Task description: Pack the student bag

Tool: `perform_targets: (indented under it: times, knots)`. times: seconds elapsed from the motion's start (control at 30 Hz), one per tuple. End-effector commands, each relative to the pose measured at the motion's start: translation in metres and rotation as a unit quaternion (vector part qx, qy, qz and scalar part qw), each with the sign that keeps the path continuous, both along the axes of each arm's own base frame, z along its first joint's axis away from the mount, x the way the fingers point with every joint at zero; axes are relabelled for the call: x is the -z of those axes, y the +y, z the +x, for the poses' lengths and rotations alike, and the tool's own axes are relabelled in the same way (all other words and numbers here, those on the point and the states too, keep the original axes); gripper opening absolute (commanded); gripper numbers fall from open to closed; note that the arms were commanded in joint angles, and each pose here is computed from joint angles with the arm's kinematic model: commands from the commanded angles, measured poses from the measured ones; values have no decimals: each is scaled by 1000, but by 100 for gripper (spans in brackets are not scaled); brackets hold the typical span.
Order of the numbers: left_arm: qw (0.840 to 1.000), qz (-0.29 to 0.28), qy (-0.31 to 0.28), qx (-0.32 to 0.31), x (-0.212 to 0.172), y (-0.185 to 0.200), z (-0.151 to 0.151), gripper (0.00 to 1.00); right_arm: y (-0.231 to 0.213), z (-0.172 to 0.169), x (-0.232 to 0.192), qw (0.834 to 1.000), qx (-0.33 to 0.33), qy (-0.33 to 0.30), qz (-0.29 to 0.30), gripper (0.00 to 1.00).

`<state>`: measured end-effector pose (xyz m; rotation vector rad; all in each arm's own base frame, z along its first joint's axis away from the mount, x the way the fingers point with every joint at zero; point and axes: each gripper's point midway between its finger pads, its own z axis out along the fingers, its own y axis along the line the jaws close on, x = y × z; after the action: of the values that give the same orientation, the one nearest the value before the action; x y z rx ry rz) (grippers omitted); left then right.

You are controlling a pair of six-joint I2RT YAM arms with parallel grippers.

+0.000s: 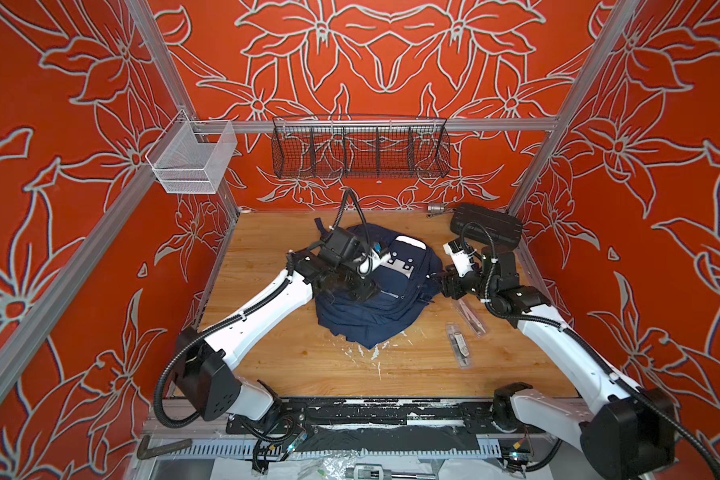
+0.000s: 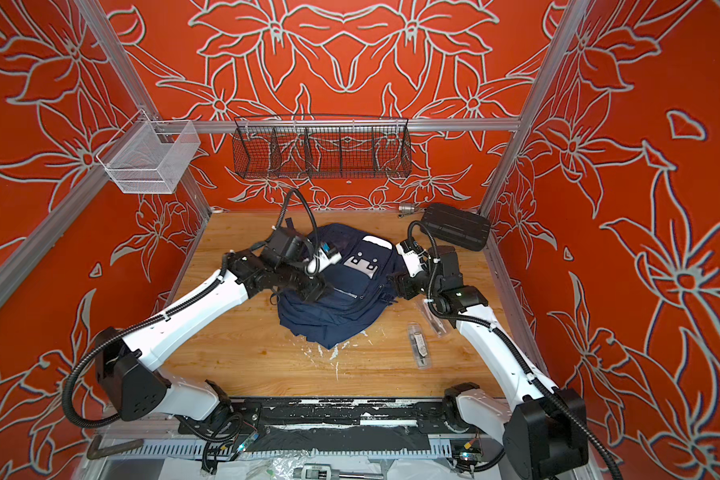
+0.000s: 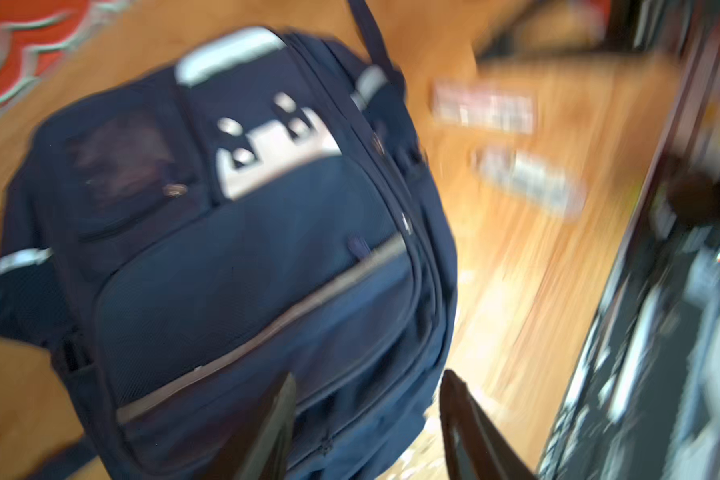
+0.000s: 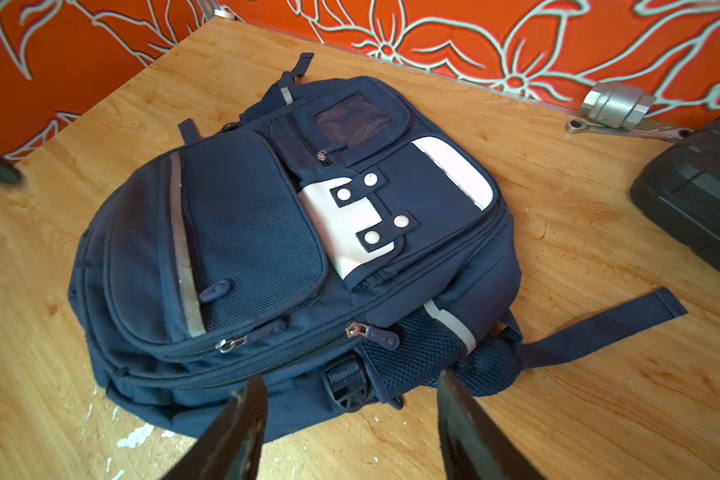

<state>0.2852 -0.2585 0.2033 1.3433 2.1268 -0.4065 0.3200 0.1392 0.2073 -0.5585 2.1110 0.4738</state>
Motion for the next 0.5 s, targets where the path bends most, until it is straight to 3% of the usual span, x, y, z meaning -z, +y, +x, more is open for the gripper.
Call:
perform_targets:
  times: [0.0,0.23,0.47]
  knots:
    - [970,103,-119,184,27,4,-3,56,3,-8,-10,1000,-19,-4,-3,66]
    - [955,133,-153,217,54,-3,15,56,0,-13,1,1000,-8,16,-1,66]
    - [955,135,-165,205,61,-8,28,56,-1,-11,5,1000,-4,24,-3,66]
